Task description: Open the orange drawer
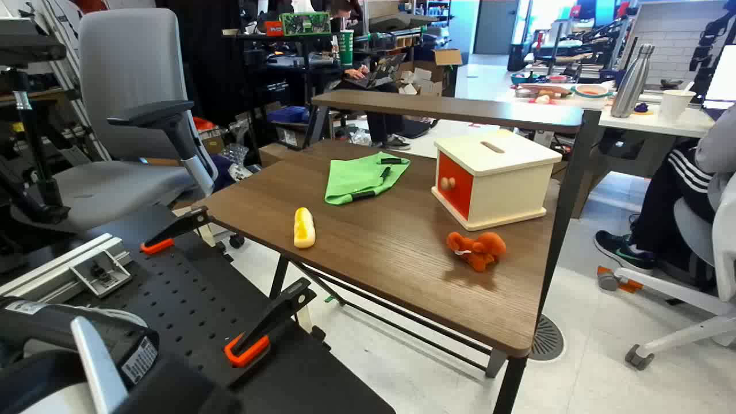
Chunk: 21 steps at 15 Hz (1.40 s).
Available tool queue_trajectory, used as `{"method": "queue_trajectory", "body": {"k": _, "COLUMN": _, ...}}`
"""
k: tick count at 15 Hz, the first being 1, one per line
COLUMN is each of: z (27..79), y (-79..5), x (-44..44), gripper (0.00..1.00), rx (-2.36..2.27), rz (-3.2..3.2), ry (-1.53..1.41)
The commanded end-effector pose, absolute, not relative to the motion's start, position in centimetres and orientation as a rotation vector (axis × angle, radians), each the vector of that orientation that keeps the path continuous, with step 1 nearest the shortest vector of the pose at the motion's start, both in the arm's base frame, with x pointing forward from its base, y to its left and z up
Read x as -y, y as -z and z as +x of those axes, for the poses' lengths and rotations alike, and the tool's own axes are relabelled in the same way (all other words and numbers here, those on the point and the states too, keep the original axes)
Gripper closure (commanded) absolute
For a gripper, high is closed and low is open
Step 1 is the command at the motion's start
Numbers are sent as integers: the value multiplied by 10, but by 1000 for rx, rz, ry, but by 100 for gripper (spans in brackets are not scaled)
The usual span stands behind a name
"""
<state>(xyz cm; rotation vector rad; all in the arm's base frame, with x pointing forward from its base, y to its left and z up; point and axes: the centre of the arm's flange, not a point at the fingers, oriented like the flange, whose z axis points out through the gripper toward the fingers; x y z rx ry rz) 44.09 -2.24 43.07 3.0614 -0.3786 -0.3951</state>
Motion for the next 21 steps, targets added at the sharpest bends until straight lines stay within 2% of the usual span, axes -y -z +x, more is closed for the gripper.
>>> {"method": "queue_trajectory", "body": {"k": 1, "z": 441, "y": -431, "x": 22, "gripper": 0, "rx": 379, "rz": 3061, "ry": 395}}
{"method": "queue_trajectory", "body": {"k": 13, "z": 498, "y": -342, "x": 24, "gripper": 0, "rx": 390, "rz": 3065, "ry": 16}}
{"method": "queue_trajectory", "body": {"k": 21, "z": 543, "y": -303, "x": 55, "gripper": 0, "rx": 436, "rz": 3066, "ry": -22}}
